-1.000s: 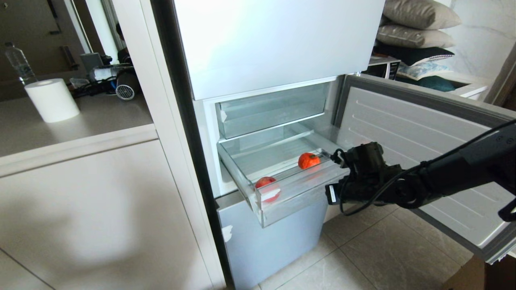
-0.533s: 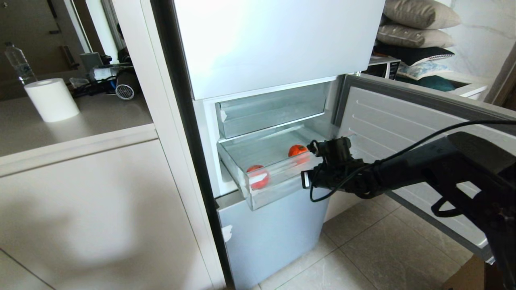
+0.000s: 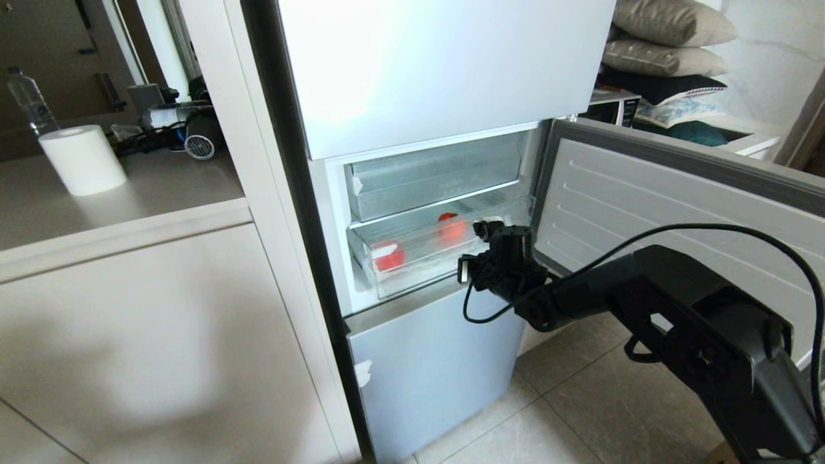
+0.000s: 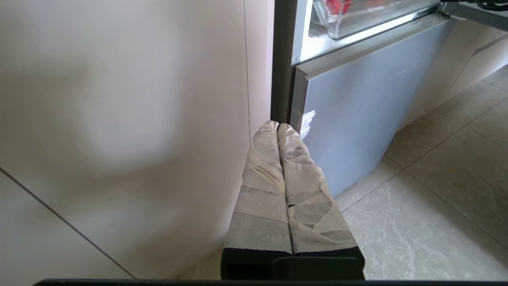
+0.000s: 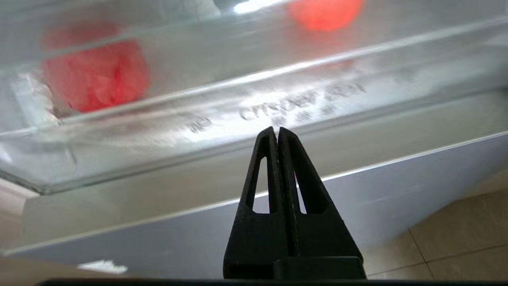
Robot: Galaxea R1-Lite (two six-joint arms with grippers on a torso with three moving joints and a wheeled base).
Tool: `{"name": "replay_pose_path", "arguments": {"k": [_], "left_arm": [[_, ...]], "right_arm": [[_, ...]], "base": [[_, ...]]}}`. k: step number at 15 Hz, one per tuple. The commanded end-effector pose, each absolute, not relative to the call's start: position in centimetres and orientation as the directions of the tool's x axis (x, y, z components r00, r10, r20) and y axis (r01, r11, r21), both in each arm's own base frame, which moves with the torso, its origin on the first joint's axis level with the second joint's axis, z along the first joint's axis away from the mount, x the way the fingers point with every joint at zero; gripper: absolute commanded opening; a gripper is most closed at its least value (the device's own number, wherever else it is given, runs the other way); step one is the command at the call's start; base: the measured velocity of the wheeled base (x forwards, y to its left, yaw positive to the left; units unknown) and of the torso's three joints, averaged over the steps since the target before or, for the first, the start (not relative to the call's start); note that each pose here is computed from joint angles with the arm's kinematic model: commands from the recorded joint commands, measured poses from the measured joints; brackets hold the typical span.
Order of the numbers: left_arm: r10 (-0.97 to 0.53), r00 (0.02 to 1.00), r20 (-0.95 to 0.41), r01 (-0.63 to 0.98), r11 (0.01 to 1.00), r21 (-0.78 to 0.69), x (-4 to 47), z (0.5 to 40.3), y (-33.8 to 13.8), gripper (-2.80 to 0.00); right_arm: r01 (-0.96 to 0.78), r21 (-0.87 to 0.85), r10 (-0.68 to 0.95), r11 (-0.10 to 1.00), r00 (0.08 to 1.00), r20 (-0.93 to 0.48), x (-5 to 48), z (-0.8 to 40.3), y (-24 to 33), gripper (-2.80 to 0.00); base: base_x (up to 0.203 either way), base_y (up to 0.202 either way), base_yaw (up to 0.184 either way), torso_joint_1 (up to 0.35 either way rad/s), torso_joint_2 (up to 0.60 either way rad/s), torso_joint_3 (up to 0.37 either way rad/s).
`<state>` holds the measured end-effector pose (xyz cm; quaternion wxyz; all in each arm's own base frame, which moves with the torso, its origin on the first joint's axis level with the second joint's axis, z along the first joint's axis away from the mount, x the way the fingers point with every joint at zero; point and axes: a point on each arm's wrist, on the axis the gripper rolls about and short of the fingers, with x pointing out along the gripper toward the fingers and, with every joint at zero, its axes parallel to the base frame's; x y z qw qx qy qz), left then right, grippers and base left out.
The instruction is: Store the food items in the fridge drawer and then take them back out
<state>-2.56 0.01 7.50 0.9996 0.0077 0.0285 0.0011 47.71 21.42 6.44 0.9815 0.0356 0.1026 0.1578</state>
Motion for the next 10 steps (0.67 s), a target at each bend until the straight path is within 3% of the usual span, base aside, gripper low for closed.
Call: {"name": "replay_pose_path", "arguments": {"k": [1, 10], "left_arm": [[0.003, 0.998, -0.058, -0.002, 1.000, 0.016, -2.6, 7.5, 0.0, -2.80], [0.003, 0.998, -0.058, -0.002, 1.000, 0.016, -2.5, 7.5, 0.0, -2.80]], "right_arm": [[-0.305, 0.102, 0.319, 0.947, 0.928, -0.191, 48.4, 5.6, 21.9, -2.80], [-0.342, 0.108, 0.357, 0.934, 0.911, -0.208, 50.4, 2.8, 23.0, -2.80]], "base": [[0.000, 0.000, 0.000, 0.000, 0.00, 0.000], [0.000, 0.000, 0.000, 0.000, 0.00, 0.000]]}}
